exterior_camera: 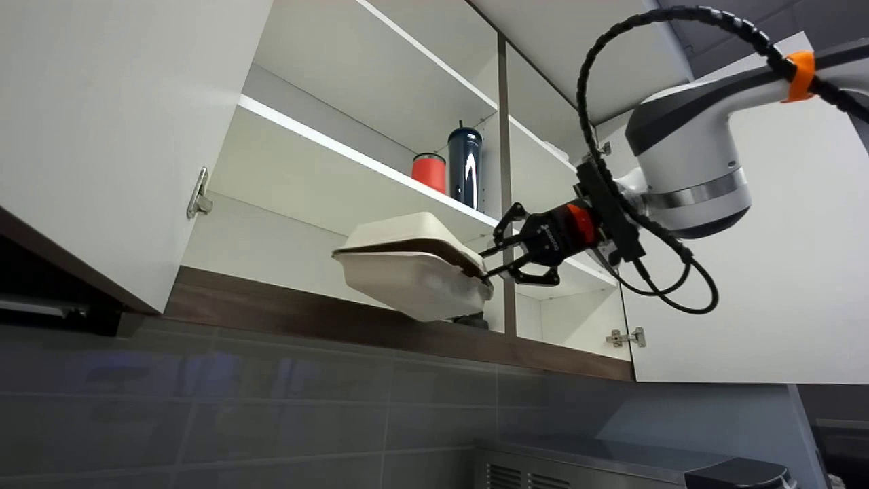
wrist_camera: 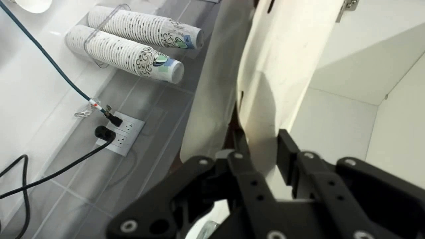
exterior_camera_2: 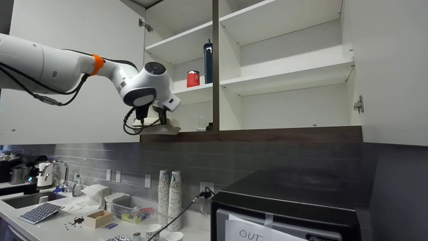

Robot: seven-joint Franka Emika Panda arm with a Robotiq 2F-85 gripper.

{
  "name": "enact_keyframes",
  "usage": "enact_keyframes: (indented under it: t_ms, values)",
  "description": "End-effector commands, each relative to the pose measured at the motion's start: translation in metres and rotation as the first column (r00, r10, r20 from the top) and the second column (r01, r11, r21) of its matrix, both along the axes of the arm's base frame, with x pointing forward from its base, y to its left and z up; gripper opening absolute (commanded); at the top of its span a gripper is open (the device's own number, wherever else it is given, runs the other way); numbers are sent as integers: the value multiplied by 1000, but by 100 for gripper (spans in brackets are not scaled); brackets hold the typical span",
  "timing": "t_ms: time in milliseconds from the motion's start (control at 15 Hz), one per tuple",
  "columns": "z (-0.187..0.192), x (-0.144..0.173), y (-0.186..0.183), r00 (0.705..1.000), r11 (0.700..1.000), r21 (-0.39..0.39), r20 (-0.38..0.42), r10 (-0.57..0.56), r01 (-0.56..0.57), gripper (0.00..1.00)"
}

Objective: Remove the food pack from the cabinet and put it on the counter.

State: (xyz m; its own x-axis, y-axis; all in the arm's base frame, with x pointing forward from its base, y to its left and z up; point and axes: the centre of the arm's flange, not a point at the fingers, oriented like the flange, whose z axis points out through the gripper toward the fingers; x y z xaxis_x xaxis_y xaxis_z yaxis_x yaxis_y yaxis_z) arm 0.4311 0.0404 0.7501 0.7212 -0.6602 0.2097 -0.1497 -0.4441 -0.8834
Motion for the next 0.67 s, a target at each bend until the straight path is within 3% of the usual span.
enact_keyframes:
  t_ms: [0, 267, 600]
  values:
    - [-40, -45, -30, 998, 998, -33, -38, 47, -49, 6]
    - [-82, -70, -42, 986, 992, -25, -113, 124, -127, 6]
    - [-143, -88, -49, 949, 976, -19, -240, 205, -216, 6]
